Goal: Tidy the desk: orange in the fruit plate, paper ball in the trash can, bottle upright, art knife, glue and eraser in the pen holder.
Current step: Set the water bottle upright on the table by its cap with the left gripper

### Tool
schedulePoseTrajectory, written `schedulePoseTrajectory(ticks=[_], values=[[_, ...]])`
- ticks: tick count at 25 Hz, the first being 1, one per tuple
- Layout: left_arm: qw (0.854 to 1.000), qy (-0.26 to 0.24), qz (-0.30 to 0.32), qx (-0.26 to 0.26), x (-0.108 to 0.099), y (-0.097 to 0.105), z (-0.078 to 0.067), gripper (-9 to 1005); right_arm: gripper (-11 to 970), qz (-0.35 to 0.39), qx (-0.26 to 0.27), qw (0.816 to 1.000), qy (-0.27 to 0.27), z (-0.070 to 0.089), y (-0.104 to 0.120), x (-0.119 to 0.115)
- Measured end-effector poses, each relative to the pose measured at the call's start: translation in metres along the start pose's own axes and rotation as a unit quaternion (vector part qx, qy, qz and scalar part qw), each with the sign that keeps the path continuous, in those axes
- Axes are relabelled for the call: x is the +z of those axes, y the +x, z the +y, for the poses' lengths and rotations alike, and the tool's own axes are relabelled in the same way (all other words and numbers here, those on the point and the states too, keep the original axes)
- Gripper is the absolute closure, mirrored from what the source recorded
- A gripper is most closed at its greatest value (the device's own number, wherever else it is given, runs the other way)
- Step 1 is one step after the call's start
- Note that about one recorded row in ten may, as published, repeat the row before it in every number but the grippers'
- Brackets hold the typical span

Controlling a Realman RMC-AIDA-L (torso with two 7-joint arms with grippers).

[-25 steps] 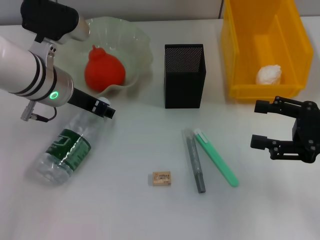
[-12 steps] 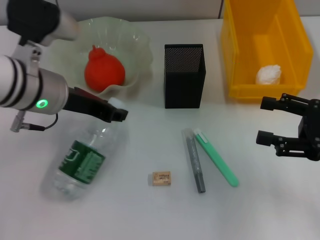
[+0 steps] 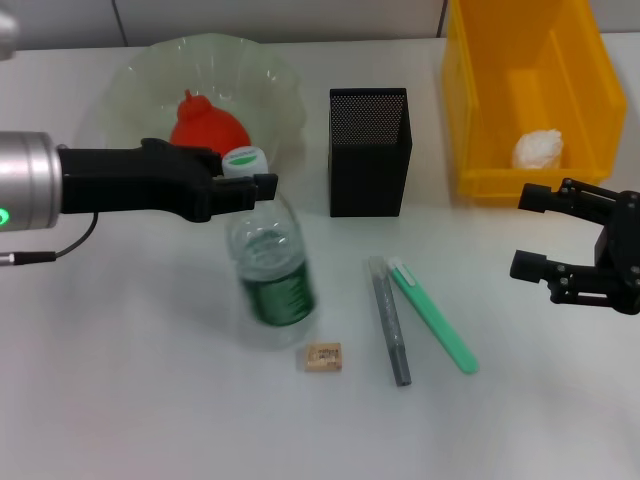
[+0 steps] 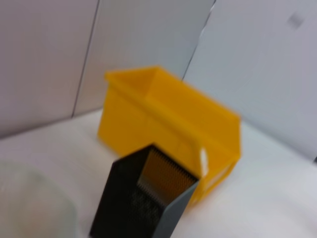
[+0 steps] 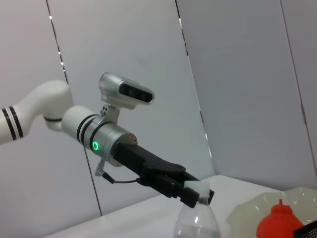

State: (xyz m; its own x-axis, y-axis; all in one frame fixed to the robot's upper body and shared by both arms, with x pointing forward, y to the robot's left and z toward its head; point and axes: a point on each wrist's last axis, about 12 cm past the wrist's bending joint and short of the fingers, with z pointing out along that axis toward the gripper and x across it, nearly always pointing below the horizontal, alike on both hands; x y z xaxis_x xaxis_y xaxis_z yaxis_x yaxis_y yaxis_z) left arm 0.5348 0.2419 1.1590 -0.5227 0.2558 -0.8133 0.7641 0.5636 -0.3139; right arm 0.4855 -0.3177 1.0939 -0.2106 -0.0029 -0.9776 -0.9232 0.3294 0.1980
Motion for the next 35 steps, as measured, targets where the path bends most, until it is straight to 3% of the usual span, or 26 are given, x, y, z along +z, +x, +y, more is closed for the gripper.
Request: schedulePoseTrajectory(ticks=[4, 11, 16, 18, 23, 35], values=[[0.996, 0.052, -0.066, -0.005, -0.011, 0.019, 0.007, 547, 116, -0.009, 0.008, 1.0, -0.009, 0.003, 0.001, 0.006], [0.981, 0.081, -0.176, -0.009, -0.018, 0.051, 0.022, 545, 116, -0.025, 0.019, 0.999, -0.021, 0.008, 0.004, 0.017], [0.96, 0.086, -0.262, 0.045, -0.019, 0.085, 0.021, 544, 116, -0.039, 0.035, 0.998, -0.037, 0.009, 0.007, 0.03], [0.946, 0.055, -0.309, 0.087, -0.018, 0.105, 0.016, 543, 116, -0.047, 0.041, 0.997, -0.049, 0.01, 0.007, 0.039], [0.927, -0.014, -0.351, 0.127, -0.018, 0.128, 0.011, 542, 116, -0.054, 0.043, 0.996, -0.06, 0.012, 0.009, 0.05], [0.892, -0.14, -0.402, 0.151, -0.006, 0.144, 0.006, 538, 117, -0.088, 0.021, 0.994, -0.064, 0.016, 0.013, 0.059]])
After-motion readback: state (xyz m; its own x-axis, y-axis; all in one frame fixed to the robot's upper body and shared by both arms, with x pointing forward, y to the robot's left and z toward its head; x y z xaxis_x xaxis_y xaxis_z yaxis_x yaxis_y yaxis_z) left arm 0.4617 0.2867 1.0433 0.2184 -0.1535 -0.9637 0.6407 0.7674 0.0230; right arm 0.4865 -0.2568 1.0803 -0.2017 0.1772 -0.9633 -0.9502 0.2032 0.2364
